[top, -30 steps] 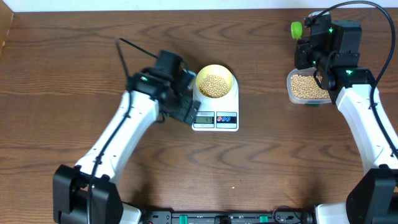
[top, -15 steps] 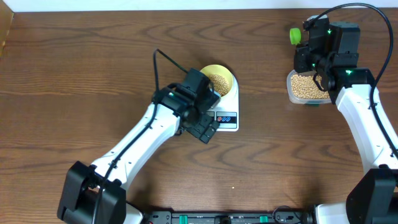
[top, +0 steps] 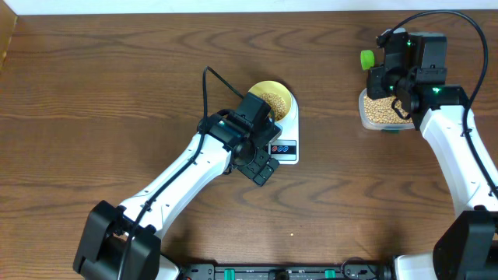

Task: Scoop item into bowl and weigh 50g on scale
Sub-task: 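Return the left gripper over the scale display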

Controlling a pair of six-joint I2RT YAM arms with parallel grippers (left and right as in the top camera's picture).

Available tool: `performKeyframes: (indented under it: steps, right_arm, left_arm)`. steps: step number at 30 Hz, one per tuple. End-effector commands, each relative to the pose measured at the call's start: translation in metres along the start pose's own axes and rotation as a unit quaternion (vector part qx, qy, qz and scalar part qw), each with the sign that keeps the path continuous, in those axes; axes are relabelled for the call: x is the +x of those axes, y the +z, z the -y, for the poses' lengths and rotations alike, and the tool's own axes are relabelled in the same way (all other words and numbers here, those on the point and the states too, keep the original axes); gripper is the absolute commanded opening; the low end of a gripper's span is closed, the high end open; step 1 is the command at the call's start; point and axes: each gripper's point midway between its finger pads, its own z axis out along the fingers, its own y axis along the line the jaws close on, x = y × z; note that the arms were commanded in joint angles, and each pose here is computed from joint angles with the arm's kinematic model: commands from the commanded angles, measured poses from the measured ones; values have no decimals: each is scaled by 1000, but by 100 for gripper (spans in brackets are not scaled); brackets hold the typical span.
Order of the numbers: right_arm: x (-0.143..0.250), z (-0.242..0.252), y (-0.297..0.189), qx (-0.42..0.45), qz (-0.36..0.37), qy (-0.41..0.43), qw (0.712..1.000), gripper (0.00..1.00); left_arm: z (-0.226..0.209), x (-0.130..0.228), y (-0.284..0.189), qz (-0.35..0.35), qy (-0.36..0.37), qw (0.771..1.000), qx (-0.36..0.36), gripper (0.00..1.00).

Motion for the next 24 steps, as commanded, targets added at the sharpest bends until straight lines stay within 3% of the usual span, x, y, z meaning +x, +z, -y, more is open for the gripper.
performKeyframes:
  steps: [1, 13, 24]
  right_arm:
    - [-5, 3, -4, 6, 3, 6, 1000, 1]
    - [47, 21, -12, 16, -98, 51, 994, 1]
    - [62, 56, -14, 41, -114, 89, 989, 1]
  left_arm:
    - [2, 3, 4, -9, 4, 1000, 6, 98]
    - [2, 3, 4, -9, 4, 1000, 6, 98]
    - [2, 3, 4, -9, 4, 1000, 6, 98]
